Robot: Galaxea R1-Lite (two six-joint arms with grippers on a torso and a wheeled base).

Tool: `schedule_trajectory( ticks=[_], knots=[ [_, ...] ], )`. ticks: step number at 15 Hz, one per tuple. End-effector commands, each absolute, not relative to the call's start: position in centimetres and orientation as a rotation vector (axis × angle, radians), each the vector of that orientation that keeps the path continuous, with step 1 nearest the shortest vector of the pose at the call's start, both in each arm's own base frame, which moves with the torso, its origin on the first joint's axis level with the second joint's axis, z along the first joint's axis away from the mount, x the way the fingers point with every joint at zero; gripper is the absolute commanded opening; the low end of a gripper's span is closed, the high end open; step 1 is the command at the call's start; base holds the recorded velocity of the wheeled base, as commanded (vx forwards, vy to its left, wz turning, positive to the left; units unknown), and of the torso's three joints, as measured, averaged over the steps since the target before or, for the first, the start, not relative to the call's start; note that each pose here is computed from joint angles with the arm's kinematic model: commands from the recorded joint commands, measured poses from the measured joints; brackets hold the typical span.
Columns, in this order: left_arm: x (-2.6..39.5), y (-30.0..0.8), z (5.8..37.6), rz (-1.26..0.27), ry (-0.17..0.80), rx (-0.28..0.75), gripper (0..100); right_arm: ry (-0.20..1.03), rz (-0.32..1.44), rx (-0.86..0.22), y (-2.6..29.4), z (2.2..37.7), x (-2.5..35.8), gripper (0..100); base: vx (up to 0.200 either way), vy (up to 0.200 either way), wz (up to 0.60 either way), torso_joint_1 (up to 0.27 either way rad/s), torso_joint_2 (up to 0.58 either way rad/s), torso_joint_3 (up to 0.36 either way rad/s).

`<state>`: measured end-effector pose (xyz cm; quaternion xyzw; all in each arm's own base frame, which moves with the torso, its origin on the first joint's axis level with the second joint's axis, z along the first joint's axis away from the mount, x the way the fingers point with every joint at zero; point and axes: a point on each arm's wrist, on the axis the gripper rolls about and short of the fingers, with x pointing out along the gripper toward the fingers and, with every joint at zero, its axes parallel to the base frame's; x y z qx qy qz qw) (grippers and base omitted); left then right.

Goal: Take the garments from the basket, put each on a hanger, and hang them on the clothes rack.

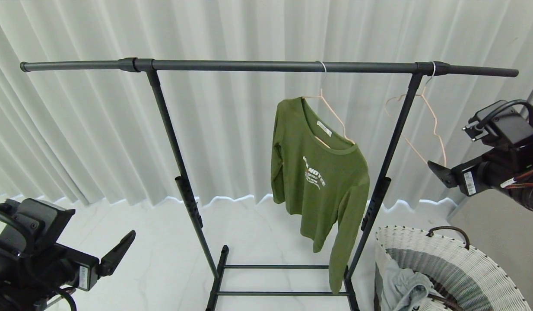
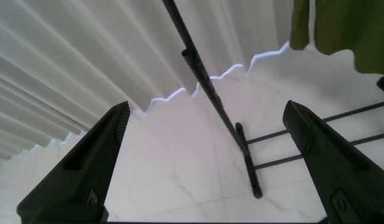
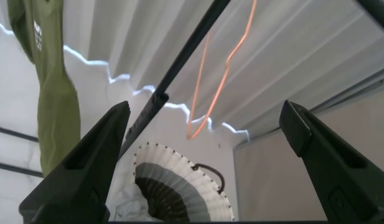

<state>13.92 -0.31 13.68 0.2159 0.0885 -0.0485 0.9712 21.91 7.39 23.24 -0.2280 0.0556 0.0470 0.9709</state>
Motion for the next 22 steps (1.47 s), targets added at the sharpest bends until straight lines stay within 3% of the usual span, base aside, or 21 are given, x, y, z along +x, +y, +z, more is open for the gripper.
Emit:
schedule_trajectory(
  ticks=[1, 7, 13, 22],
  knots=[
    [13.9, -0.3, 13.8, -0.095, 0.172, 0.432, 100, 0.115, 0.096, -0.461, 7.4, 23.1, 21.9, 100, 0.000, 0.000, 0.00, -0.203, 0.49, 0.281],
    [14.1, -0.3, 13.8, -0.094, 0.174, 0.430, 100, 0.131, 0.099, -0.469, 7.4, 22.6, 21.8, 100, 0.000, 0.000, 0.00, -0.200, 0.50, 0.295],
    [15.1, -0.2, 15.4, -0.031, 0.126, 0.320, 100, 0.211, 0.056, -0.517, 6.4, 20.4, 20.7, 100, 0.000, 0.000, 0.00, -0.176, 0.48, 0.303],
    [14.8, -0.1, 15.5, -0.022, 0.118, 0.364, 100, 0.340, -0.116, -0.567, 3.3, 17.9, 19.4, 100, 0.000, 0.000, 0.00, -0.108, 0.45, 0.338]
  ],
)
